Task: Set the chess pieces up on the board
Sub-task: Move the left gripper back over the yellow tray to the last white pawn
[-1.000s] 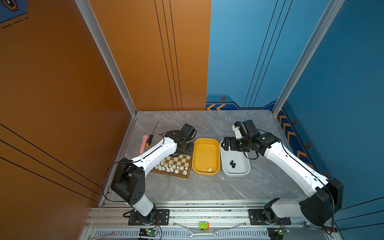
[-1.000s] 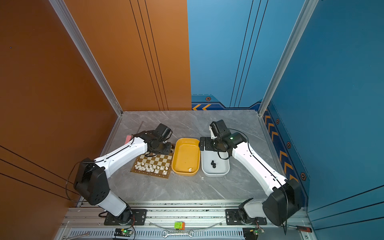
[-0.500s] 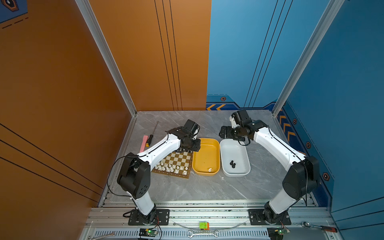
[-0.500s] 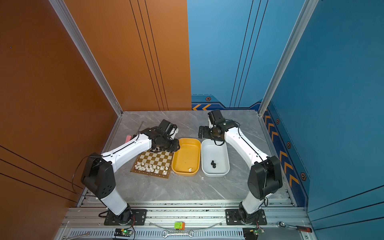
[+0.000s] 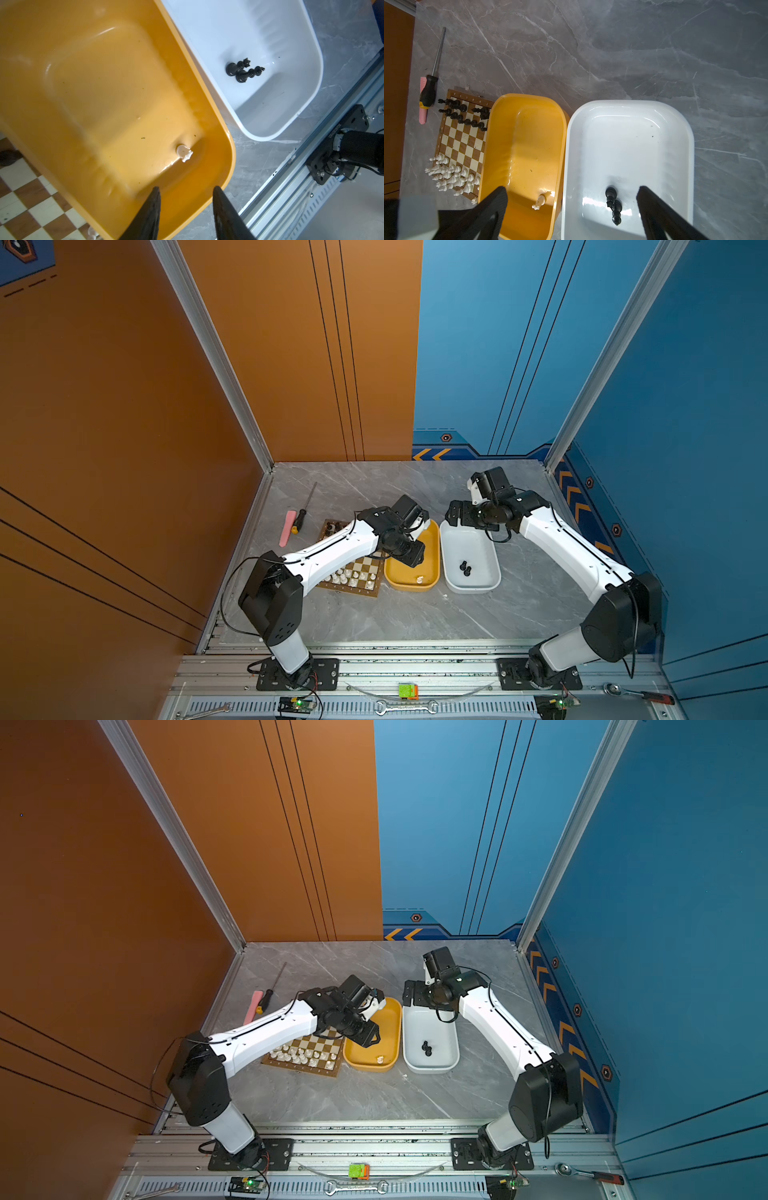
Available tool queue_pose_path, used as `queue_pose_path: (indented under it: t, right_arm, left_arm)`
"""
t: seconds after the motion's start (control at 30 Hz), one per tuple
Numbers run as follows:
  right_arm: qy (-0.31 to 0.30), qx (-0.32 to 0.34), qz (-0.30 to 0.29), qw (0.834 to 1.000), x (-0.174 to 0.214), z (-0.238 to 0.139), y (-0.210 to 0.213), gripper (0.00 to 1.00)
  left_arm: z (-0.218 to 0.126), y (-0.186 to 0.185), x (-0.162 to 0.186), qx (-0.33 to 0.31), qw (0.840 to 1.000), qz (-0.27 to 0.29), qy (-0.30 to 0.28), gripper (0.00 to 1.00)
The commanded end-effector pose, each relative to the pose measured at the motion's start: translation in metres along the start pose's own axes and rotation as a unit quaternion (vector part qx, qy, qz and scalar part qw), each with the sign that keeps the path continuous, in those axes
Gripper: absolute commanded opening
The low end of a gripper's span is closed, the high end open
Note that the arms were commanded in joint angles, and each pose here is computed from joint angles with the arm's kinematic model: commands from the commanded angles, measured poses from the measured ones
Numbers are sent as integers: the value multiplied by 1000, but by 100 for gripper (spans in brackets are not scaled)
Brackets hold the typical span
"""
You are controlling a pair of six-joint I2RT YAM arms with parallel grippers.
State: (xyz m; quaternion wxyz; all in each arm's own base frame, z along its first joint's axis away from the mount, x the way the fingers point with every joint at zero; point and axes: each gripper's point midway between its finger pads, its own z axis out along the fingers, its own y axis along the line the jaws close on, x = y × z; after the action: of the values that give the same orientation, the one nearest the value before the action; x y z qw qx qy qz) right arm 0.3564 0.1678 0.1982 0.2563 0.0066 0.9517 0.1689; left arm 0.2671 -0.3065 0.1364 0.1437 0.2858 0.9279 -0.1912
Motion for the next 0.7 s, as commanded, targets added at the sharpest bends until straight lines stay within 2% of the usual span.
queue_pose_path:
  t: [0.0, 0.27, 0.67]
  right_arm:
    - [-11, 4, 2, 1000, 3, -15, -10, 100]
    - [-22, 15, 16, 1000, 8, -33, -25, 100]
    - [-24, 24, 31, 999, 12, -38, -35, 100]
  left_arm:
    - [17, 4, 9, -16, 999, 11, 27, 43]
    - [44, 12, 17, -36, 997, 31, 56, 41]
    - [59, 3, 23, -7, 996, 42, 80, 42]
